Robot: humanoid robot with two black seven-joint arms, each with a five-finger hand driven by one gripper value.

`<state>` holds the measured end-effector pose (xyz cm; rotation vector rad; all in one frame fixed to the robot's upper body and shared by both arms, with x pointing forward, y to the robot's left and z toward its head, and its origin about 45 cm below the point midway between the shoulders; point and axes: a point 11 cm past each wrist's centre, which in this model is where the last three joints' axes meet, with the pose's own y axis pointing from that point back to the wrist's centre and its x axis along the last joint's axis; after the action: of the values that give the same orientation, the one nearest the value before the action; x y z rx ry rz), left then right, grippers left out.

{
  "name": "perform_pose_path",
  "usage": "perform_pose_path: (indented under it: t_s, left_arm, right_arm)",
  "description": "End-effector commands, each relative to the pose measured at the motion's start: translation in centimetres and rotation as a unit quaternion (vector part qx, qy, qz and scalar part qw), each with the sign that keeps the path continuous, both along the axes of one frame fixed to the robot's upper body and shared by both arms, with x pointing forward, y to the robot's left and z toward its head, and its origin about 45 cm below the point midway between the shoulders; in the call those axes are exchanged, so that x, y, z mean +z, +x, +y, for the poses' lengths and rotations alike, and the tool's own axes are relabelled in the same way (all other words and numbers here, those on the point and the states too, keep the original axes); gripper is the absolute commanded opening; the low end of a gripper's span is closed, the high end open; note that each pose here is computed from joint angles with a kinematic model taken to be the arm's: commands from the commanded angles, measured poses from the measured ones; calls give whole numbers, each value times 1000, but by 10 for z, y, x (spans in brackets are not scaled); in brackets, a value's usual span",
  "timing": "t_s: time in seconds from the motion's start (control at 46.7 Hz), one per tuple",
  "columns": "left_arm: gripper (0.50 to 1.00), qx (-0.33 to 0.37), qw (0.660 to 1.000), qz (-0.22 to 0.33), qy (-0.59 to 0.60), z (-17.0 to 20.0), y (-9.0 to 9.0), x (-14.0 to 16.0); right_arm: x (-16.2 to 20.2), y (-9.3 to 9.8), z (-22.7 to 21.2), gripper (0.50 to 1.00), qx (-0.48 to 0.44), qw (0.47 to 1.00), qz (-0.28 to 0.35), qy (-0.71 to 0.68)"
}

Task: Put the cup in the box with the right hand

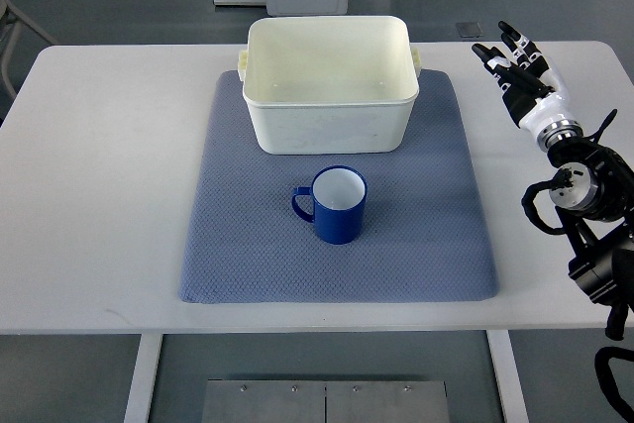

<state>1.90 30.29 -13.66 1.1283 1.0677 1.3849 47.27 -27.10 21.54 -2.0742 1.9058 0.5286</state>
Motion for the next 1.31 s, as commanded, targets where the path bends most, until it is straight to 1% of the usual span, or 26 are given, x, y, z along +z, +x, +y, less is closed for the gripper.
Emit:
perform_pose_path:
  t_s: [0.0, 1.284]
  left_arm:
    - [1000, 0, 1000, 0, -1, -1, 0, 0]
    - [1000, 1, 1000, 1, 0, 0, -1, 0]
  right_arm:
    - [1, 1, 2, 991, 3, 1000, -1, -2]
    - [-2, 0, 6, 993, 9, 1000, 0, -7]
